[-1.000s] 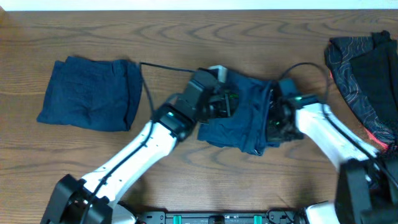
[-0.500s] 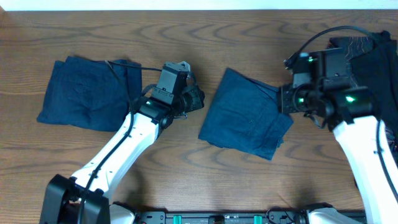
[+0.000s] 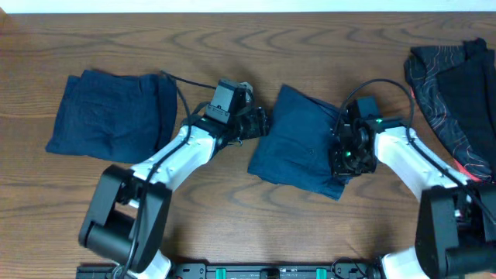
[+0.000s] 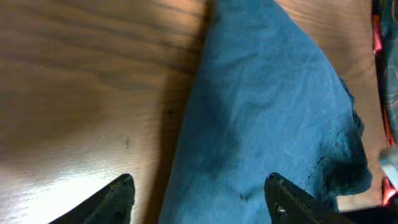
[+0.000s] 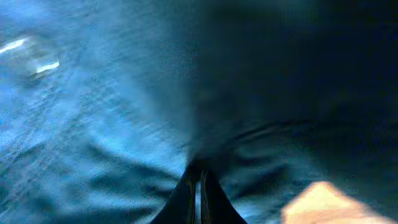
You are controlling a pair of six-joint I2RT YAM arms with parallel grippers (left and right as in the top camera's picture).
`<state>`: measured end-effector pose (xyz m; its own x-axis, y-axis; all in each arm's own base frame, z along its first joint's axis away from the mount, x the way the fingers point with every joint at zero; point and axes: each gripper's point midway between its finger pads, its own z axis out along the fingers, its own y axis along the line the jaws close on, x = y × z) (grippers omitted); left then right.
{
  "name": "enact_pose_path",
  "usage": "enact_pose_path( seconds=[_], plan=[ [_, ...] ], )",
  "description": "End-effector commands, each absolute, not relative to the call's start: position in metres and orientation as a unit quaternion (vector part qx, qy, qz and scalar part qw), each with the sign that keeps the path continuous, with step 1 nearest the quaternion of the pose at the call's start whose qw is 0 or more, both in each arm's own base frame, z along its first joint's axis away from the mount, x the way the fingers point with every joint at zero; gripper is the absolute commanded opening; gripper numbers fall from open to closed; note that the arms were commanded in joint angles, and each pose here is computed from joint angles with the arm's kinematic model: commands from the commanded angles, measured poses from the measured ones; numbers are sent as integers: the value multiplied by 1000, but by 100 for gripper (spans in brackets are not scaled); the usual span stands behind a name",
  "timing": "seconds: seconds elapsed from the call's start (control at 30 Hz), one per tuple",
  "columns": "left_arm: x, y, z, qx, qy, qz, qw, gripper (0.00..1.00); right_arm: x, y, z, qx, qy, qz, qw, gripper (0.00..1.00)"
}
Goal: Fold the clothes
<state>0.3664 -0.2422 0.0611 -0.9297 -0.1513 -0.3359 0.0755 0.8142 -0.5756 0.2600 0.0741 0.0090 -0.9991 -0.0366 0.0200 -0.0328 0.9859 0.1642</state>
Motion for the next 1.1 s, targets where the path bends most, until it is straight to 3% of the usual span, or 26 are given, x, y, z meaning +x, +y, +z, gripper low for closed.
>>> enact_pose_path(
  seconds=[0.0, 0.33, 0.37, 0.4, 0.43, 0.47, 0.5, 0.67, 1.07],
  plan=[
    [367, -255, 55, 8, 929, -324, 178, 73, 269, 42, -1, -30, -1000, 5, -3, 4],
    [365, -275, 18, 40, 932, -317, 173, 73, 271, 40, -2, -31, -999, 8, -7, 4],
    [362, -277, 15, 43, 932, -317, 169, 69, 271, 40, -2, -31, -999, 8, -6, 5],
    [359, -280, 12, 47, 933, -318, 164, 57, 270, 40, -2, -31, -999, 8, -6, 5],
    [357, -283, 12, 51, 932, -320, 161, 40, 270, 40, -2, -31, -999, 8, -6, 5],
    [355, -286, 12, 57, 932, -320, 161, 13, 271, 40, -2, -31, -999, 8, -6, 5],
    [354, -287, 14, 64, 930, -321, 164, 6, 271, 40, -2, -31, -999, 8, -6, 4],
    [361, -272, 44, 82, 928, -302, 200, 6, 274, 36, 2, -43, -999, 13, -12, 4],
    [419, -53, 195, -51, 892, -76, 442, 6, 296, 22, 55, -65, -994, -1, -87, 5]
  ],
)
